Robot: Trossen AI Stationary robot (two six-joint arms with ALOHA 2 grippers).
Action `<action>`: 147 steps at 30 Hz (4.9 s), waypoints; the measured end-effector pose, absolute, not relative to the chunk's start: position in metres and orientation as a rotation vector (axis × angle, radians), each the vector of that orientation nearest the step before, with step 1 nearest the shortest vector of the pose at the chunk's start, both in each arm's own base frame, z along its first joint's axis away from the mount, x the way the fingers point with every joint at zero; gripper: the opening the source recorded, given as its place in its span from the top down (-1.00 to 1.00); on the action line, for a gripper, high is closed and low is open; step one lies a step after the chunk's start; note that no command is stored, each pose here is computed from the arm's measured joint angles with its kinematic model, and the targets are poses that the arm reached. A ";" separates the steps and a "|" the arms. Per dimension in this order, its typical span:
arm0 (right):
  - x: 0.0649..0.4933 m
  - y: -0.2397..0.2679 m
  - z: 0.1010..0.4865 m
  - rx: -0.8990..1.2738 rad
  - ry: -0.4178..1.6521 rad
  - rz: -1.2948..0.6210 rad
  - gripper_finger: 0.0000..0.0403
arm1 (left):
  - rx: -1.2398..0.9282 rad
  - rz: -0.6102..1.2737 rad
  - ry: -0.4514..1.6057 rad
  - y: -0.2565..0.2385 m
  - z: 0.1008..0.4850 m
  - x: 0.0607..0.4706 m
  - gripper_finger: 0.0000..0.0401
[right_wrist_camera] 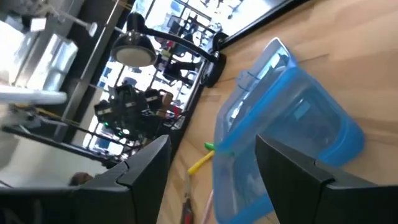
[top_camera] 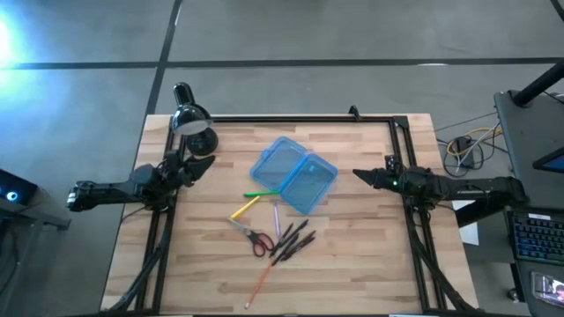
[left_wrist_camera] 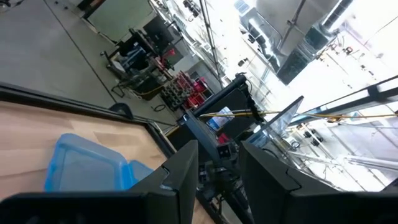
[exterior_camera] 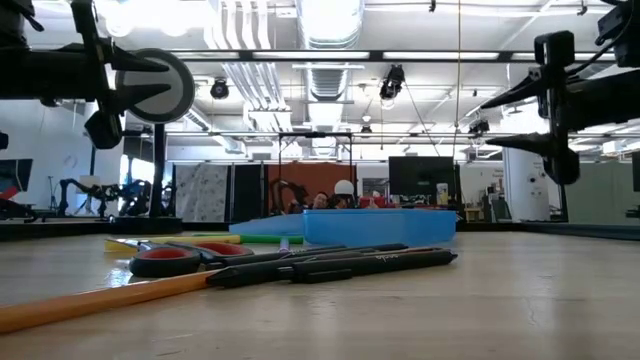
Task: Pick & place school supplies into a supply box
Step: Put the the scissors into the supply box
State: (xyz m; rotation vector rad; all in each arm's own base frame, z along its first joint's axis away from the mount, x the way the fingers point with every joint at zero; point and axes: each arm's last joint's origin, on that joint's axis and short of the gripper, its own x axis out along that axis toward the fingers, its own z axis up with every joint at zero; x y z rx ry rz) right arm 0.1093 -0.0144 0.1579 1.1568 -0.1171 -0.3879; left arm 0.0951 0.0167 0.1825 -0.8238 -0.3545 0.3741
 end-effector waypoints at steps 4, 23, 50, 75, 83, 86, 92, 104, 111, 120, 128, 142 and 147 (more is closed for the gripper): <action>0.110 -0.014 0.159 1.226 -0.128 -0.360 -0.12 | -0.948 0.335 -0.414 0.017 0.186 0.094 0.50; 0.118 -0.011 0.157 1.148 -0.019 -0.271 -0.12 | -1.334 0.415 -0.696 0.022 0.191 0.090 0.50; 0.125 -0.012 0.142 0.991 0.130 -0.353 -0.12 | -1.063 0.527 -0.102 0.023 0.236 0.202 0.50; 0.126 -0.014 0.138 0.998 0.164 -0.361 -0.12 | -0.030 0.062 1.145 -0.076 0.240 0.292 0.51; 0.123 -0.012 0.131 1.044 0.279 -0.327 -0.12 | 0.399 -0.272 1.160 -0.093 0.212 0.314 0.51; 0.122 -0.011 0.128 1.044 0.311 -0.338 -0.12 | 0.400 -0.337 1.128 -0.099 0.208 0.320 0.51; 0.121 -0.011 0.126 1.000 0.336 -0.341 -0.12 | 0.377 -0.412 1.101 -0.115 0.207 0.328 0.51; 0.121 -0.011 0.126 0.979 0.344 -0.337 -0.12 | 0.309 -0.299 1.184 -0.127 0.180 0.338 0.34; 0.120 -0.011 0.124 0.978 0.370 -0.332 -0.12 | 0.372 -0.356 1.180 -0.139 0.178 0.331 0.12; 0.119 -0.010 0.122 0.981 0.401 -0.328 -0.12 | 0.436 -0.319 1.185 -0.148 0.171 0.329 0.11; 0.119 -0.010 0.121 0.990 0.405 -0.333 -0.12 | 0.440 -0.313 1.239 -0.147 0.153 0.333 0.11; 0.118 -0.010 0.120 1.006 0.418 -0.345 -0.12 | 0.377 -0.396 1.292 -0.132 0.140 0.342 0.36; 0.118 -0.010 0.120 1.006 0.418 -0.345 -0.12 | 0.392 -0.405 1.327 -0.131 0.126 0.343 0.53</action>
